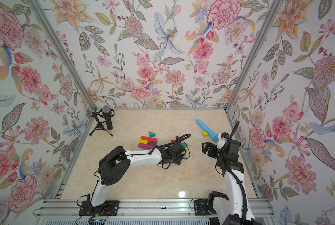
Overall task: Assemble a piece of candy with building blocks
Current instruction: Assemble the building block at the center of the board.
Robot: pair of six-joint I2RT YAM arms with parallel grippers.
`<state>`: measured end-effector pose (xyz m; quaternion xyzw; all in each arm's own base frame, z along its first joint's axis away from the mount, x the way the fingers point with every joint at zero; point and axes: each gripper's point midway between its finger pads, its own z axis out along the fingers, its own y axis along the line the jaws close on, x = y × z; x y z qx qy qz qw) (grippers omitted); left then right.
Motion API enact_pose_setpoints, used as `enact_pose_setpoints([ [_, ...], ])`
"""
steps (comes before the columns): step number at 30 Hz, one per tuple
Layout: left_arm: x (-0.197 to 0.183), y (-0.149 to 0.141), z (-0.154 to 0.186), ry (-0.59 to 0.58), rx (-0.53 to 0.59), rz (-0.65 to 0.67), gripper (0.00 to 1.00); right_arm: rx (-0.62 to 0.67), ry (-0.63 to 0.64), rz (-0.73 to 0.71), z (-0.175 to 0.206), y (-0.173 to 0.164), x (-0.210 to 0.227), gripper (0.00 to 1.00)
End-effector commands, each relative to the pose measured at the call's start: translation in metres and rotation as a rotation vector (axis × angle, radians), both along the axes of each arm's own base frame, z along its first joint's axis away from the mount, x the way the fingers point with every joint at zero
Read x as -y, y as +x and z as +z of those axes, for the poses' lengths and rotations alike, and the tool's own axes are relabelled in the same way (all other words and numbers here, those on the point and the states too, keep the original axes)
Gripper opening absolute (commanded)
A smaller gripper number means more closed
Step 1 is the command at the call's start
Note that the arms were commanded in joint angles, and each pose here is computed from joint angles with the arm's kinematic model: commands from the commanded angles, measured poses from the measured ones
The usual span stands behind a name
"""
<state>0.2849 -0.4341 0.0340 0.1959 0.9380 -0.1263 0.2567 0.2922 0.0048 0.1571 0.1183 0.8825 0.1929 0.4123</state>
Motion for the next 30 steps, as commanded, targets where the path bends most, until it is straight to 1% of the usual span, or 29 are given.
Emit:
enact_pose_setpoints([
  [1, -0.014, 0.000, -0.016, 0.059, -0.030, 0.046, 0.45, 0.028, 0.004, 0.020, 0.002, 0.000, -0.002, 1.00],
  [5, -0.011, -0.001, -0.015, 0.049, -0.030, 0.047, 0.48, 0.031, 0.010, 0.018, 0.003, 0.000, -0.001, 1.00],
  [8, -0.011, -0.001, -0.014, 0.047, -0.029, 0.051, 0.53, 0.031, 0.011, 0.018, 0.002, 0.000, -0.001, 1.00],
  [11, -0.011, -0.003, -0.011, 0.042, -0.026, 0.057, 0.55, 0.032, 0.013, 0.018, 0.002, 0.001, 0.000, 1.00],
  [13, -0.011, -0.003, -0.009, 0.038, -0.023, 0.058, 0.59, 0.031, 0.014, 0.017, 0.002, 0.001, 0.000, 1.00],
  [15, -0.010, -0.004, -0.009, 0.035, -0.023, 0.058, 0.60, 0.031, 0.017, 0.019, 0.002, 0.001, 0.000, 1.00],
  [18, -0.009, -0.004, -0.007, 0.030, -0.022, 0.056, 0.64, 0.033, 0.018, 0.019, 0.002, 0.001, 0.000, 1.00],
  [21, -0.008, -0.005, -0.004, 0.025, -0.020, 0.056, 0.66, 0.033, 0.019, 0.020, 0.002, 0.001, 0.000, 1.00],
  [26, -0.006, -0.004, 0.004, 0.004, -0.008, 0.055, 0.72, 0.035, 0.019, 0.023, 0.002, 0.001, -0.001, 1.00],
  [30, -0.002, -0.004, 0.011, -0.021, -0.007, 0.049, 0.74, 0.035, 0.023, 0.028, 0.002, 0.001, -0.002, 1.00],
])
